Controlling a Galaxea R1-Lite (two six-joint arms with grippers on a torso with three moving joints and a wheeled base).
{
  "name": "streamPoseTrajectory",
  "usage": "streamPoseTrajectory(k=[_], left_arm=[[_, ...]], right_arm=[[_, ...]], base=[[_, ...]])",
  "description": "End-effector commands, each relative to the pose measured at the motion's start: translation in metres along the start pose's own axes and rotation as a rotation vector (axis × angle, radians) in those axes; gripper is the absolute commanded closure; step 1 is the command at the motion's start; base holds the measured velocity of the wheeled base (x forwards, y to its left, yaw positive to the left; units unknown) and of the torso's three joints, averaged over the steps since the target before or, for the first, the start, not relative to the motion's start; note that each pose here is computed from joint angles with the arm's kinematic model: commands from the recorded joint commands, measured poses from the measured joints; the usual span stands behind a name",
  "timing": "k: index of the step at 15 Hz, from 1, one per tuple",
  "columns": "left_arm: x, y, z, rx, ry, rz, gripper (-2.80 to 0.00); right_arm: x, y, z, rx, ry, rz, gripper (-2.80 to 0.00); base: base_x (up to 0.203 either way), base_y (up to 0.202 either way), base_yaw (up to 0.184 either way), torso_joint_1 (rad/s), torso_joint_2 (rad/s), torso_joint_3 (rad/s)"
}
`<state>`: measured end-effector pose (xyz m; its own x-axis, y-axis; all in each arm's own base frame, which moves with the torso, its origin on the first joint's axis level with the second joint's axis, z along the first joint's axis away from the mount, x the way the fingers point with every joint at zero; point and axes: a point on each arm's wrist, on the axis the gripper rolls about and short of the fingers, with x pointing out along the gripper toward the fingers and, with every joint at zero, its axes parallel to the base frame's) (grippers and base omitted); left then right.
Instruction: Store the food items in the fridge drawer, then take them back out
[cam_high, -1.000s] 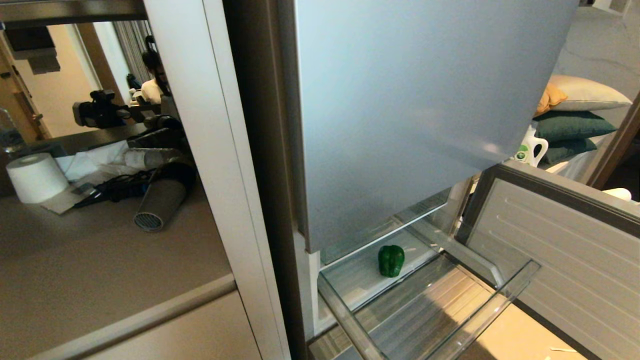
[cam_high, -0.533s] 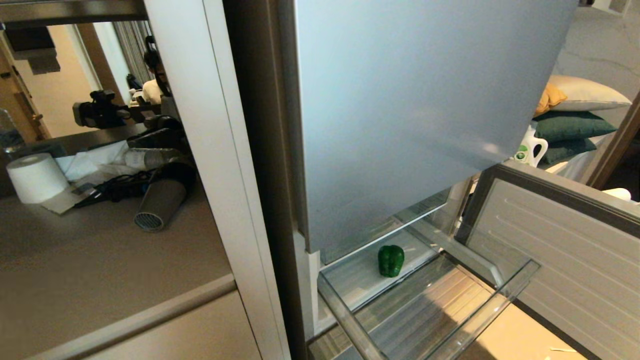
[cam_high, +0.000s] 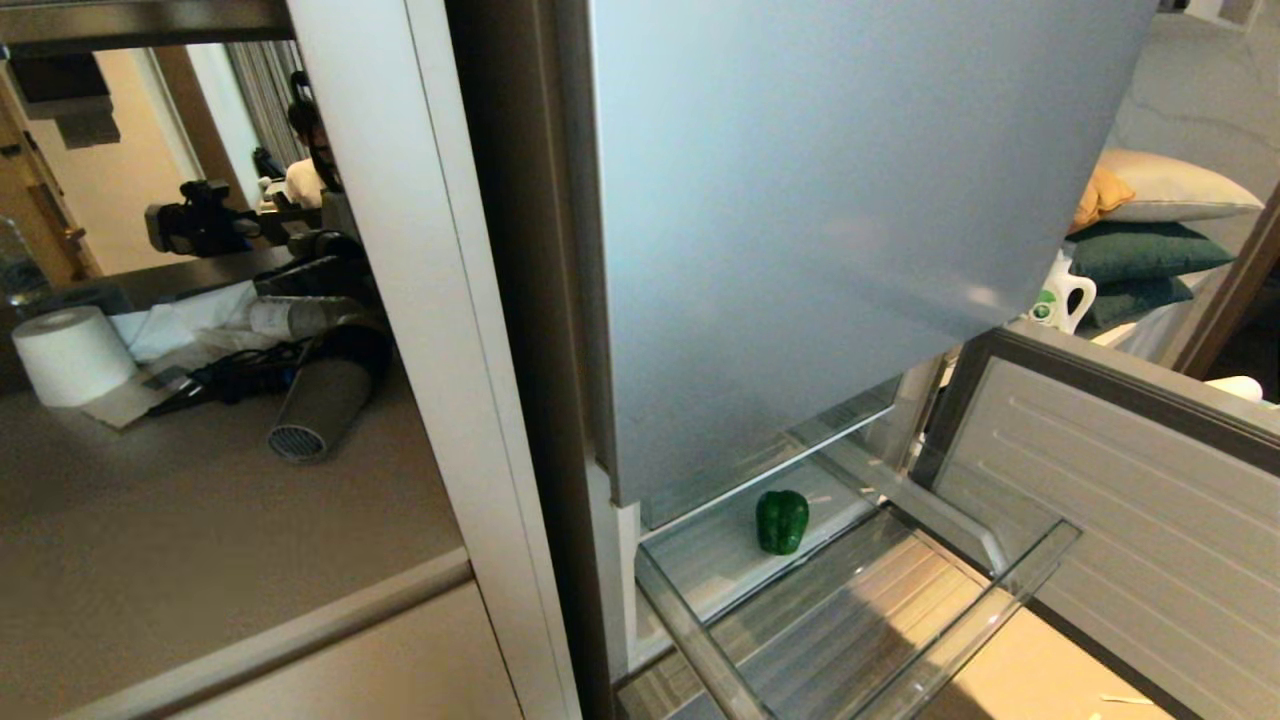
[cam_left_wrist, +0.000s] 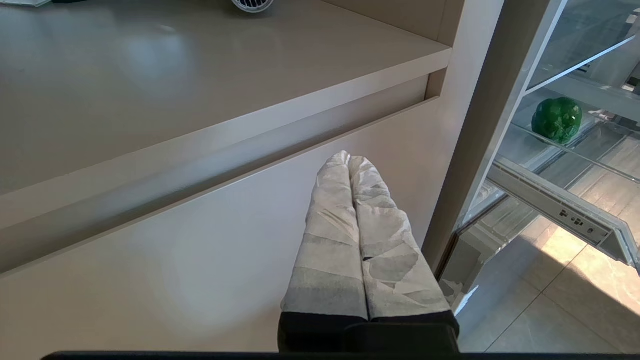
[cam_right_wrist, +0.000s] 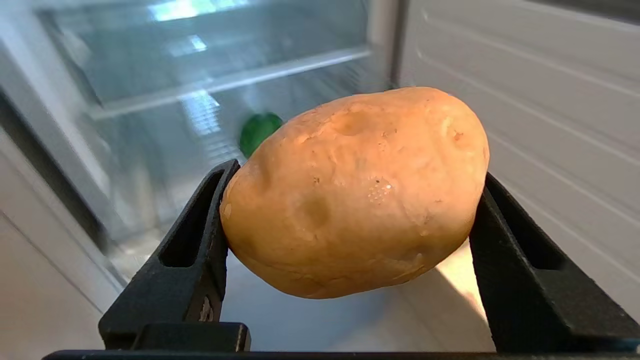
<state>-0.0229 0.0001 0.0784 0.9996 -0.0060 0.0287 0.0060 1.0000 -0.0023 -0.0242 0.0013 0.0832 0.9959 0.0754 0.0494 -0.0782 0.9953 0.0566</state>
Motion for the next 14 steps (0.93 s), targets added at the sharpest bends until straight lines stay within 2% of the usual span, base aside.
streamPoseTrajectory(k=[1,14], left_arm=[[0.0008,0.0,-0.0029,-0.001,0.01,0.0,0.0],[0.0008,0.0,-0.0029,-0.001,0.01,0.0,0.0]], right_arm=[[0.0011,-0.0001,-0.0026,0.04,0.004,0.004,0.0],[0.0011,-0.0002,-0.0026,0.045,0.004,0.003,0.0]], base=[[0.0,0.0,0.0,0.0,0.0,0.0],[0.0,0.0,0.006,0.0,0.0,0.0]])
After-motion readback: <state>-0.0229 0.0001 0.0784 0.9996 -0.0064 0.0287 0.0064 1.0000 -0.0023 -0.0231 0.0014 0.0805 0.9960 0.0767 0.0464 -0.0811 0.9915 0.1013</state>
